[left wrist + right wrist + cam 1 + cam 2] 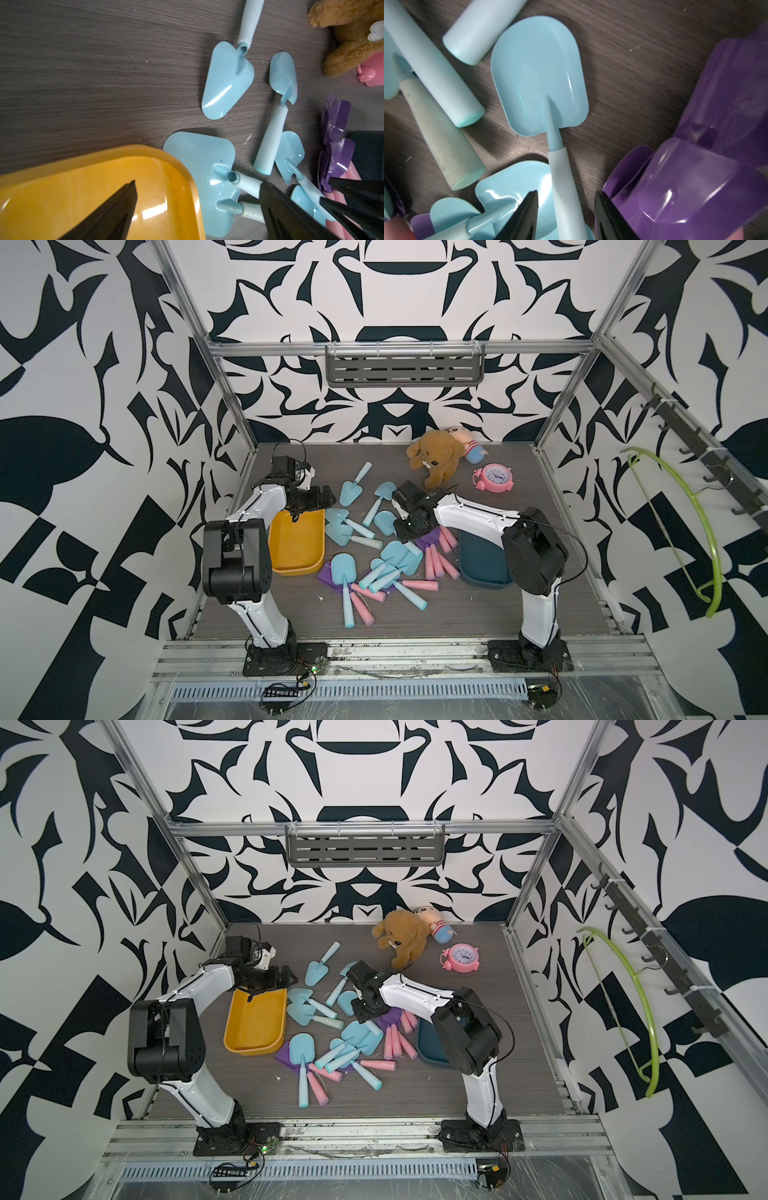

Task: Sort the small shovels by color and place them into the storage box
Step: Move the storage box to the center of the board, then pick up the shovel from the center of the board, then place the shovel in the storage box.

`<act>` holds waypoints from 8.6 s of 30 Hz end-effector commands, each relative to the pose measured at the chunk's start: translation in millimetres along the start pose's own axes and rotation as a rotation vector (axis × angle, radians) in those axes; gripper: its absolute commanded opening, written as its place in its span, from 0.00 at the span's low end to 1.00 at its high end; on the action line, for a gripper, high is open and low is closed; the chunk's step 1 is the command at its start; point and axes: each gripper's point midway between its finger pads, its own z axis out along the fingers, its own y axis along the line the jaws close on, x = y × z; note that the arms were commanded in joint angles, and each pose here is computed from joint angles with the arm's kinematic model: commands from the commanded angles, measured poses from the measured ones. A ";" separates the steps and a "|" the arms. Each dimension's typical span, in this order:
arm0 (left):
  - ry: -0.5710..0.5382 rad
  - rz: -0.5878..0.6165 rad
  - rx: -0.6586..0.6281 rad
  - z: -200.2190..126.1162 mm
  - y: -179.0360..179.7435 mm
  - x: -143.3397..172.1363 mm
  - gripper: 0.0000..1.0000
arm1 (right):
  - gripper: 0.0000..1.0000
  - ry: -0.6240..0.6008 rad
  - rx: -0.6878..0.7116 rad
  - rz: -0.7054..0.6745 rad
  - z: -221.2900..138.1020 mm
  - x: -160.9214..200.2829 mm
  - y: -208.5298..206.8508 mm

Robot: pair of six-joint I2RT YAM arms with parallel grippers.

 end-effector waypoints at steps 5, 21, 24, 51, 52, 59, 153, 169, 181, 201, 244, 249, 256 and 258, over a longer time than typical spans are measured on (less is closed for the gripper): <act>-0.032 -0.032 0.052 -22.2 -17.6 8.0 0.99 | 0.49 0.038 -0.024 -0.031 18.1 3.8 3.2; -0.120 0.040 0.318 -58.0 -73.6 9.0 0.99 | 0.13 -0.154 0.037 -0.008 -30.2 -28.1 -6.4; -0.130 0.047 0.466 -69.6 -98.6 10.7 1.00 | 0.12 -0.288 -0.015 0.038 -58.5 -45.1 0.4; -0.099 0.024 0.662 -76.3 -162.7 9.2 0.34 | 0.11 -0.661 -0.296 -0.061 -122.5 -75.7 123.0; -0.094 0.037 0.668 -77.4 -165.8 10.1 0.30 | 0.11 -0.666 -0.297 -0.063 -123.8 -76.3 123.5; -0.072 0.245 0.677 -86.1 -174.7 25.2 0.00 | 0.42 -0.699 -0.305 -0.151 -145.3 -69.2 123.8; 0.147 0.471 0.114 -23.8 -138.3 72.7 0.00 | 0.40 -0.632 -0.259 0.353 -150.4 -109.5 26.1; 0.330 0.048 -0.434 -91.5 65.6 96.9 0.00 | 0.40 -0.488 -0.325 0.334 -93.3 -92.0 41.5; 0.415 0.023 -0.533 -59.1 103.1 96.2 0.05 | 0.40 -0.462 -0.332 0.343 -77.4 -87.8 41.3; 0.383 -0.067 -0.608 -26.0 129.8 87.7 0.35 | 0.42 -0.436 -0.305 0.354 -62.4 -81.7 33.1; 0.245 -0.088 -0.310 10.1 63.5 48.3 0.32 | 0.41 -0.465 -0.307 0.331 -76.2 -83.2 29.8; 0.246 -0.097 -0.344 15.1 72.2 49.5 0.33 | 0.40 -0.462 -0.290 0.326 -77.5 -80.5 26.5; 0.223 -0.091 -0.417 12.5 85.4 44.6 0.33 | 0.40 -0.472 -0.272 0.325 -82.1 -79.1 21.1; 0.217 -0.093 -0.418 12.3 84.7 44.1 0.33 | 0.40 -0.472 -0.270 0.323 -82.1 -78.6 20.8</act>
